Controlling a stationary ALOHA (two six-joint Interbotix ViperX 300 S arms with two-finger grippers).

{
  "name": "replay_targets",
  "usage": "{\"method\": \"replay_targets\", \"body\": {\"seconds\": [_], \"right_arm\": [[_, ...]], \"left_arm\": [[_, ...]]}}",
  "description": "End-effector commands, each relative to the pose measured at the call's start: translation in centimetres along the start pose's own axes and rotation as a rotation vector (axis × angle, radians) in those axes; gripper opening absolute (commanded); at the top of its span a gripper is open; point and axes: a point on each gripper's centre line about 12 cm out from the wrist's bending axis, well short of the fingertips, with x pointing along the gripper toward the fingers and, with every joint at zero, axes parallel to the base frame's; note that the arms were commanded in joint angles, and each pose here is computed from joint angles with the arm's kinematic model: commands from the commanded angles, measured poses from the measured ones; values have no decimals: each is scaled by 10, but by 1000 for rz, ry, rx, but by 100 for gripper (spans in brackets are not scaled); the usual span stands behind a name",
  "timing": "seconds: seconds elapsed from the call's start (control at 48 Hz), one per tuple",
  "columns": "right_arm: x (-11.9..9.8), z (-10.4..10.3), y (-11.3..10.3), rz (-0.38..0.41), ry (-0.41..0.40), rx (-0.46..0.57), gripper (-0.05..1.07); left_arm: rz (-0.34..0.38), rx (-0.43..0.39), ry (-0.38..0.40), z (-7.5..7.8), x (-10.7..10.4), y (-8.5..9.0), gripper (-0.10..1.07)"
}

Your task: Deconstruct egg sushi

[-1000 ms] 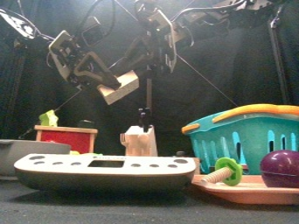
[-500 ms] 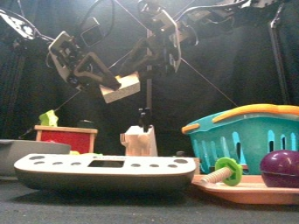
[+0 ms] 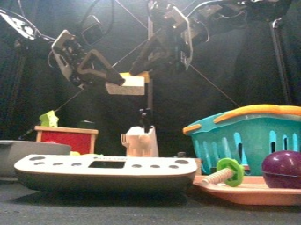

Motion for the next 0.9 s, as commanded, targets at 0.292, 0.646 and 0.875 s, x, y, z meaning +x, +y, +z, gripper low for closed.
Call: {"method": "replay_targets", "body": {"seconds": [0.292, 0.646, 0.875], "right_arm": [[-23, 13, -2, -15, -40, 36, 61], [-31, 8, -2, -8, -34, 57, 61], [-36, 3, -2, -12, -23, 73, 61]], "left_arm": [[15, -6, 12, -4, -2, 5, 69], [20, -9, 13, -5, -4, 6, 69], [20, -9, 10, -5, -4, 6, 69]]}}
